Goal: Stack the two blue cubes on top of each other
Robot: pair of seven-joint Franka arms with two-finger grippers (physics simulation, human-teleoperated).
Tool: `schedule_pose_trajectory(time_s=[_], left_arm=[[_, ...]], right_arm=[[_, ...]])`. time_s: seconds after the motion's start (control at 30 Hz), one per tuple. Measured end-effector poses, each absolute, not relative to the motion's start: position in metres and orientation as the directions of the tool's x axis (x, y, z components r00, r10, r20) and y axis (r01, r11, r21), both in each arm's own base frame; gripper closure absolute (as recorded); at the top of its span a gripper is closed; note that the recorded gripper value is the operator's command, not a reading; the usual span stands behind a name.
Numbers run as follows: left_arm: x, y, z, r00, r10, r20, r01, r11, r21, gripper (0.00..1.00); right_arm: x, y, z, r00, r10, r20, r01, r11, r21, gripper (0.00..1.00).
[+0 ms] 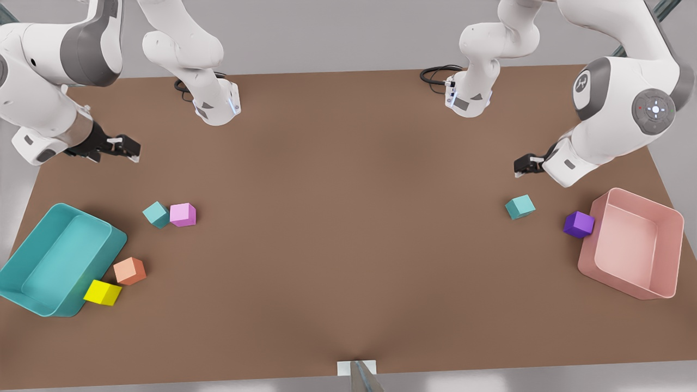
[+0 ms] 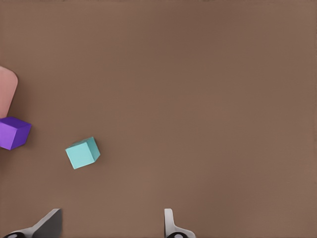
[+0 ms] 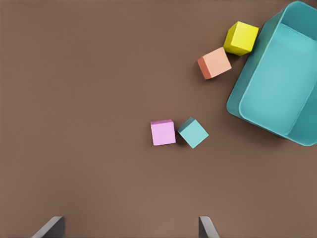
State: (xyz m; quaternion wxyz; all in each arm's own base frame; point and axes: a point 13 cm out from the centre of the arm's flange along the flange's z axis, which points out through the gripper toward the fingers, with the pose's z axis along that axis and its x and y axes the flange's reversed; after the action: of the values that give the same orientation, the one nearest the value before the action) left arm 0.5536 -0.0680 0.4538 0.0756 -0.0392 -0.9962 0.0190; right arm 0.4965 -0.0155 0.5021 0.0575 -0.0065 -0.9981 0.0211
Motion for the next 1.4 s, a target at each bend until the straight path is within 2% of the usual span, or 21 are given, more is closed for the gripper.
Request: schedule_pose_trajectory(time_s=[0.07, 0.13, 0.27, 0.33, 0.5, 0.6, 0.73, 0.87, 0.97, 1.17, 1.4], left_arm=[[0.557, -0.068, 0.453, -0.987, 0.079, 0.141, 0.073, 0.996, -0.044, 0.00], [0.559, -0.067, 0.451, -0.988, 0.076, 0.137, 0.070, 0.997, -0.044, 0.00], [0.562, -0.066, 0.449, -0.989, 0.071, 0.132, 0.066, 0.997, -0.045, 0.00], [0.563, -0.066, 0.446, -0.988, 0.070, 0.135, 0.064, 0.997, -0.045, 0.00], [0.565, -0.066, 0.443, -0.988, 0.068, 0.137, 0.062, 0.997, -0.045, 0.00], [0.565, -0.066, 0.443, -0.988, 0.067, 0.137, 0.061, 0.997, -0.045, 0.00], [0.566, -0.066, 0.442, -0.988, 0.066, 0.136, 0.060, 0.997, -0.044, 0.00], [0.566, -0.066, 0.442, -0.989, 0.065, 0.136, 0.060, 0.997, -0.044, 0.00], [0.566, -0.066, 0.442, -0.989, 0.065, 0.136, 0.060, 0.997, -0.044, 0.00], [0.569, -0.049, 0.435, -0.988, 0.037, 0.147, 0.032, 0.999, -0.037, 0.00], [0.570, -0.046, 0.433, -0.988, 0.032, 0.150, 0.027, 0.999, -0.036, 0.00]], right_arm=[[0.501, -0.015, 0.500, -0.994, 0.010, 0.109, 0.005, 0.999, -0.042, 0.00], [0.520, -0.014, 0.482, -0.991, -0.005, 0.132, -0.009, 0.999, -0.034, 0.00], [0.547, -0.038, 0.403, -0.970, 0.015, 0.244, 0.005, 0.999, -0.043, 0.00], [0.543, -0.078, 0.368, -0.951, 0.098, 0.293, 0.084, 0.995, -0.063, 0.00], [0.502, -0.128, 0.296, -0.892, 0.247, 0.378, 0.228, 0.969, -0.095, 0.00], [0.500, -0.137, 0.272, -0.883, 0.303, 0.359, 0.282, 0.953, -0.110, 0.00], [0.479, -0.161, 0.216, -0.860, 0.417, 0.294, 0.409, 0.908, -0.091, 0.00], [0.490, -0.157, 0.193, -0.829, 0.518, 0.211, 0.521, 0.852, -0.047, 0.00], [0.479, -0.148, 0.165, -0.798, 0.572, 0.190, 0.576, 0.817, -0.041, 0.00], [0.483, -0.153, 0.147, -0.733, 0.669, 0.124, 0.671, 0.741, -0.029, 0.00], [0.475, -0.148, 0.118, -0.667, 0.731, 0.141, 0.732, 0.679, -0.054, 0.00]])
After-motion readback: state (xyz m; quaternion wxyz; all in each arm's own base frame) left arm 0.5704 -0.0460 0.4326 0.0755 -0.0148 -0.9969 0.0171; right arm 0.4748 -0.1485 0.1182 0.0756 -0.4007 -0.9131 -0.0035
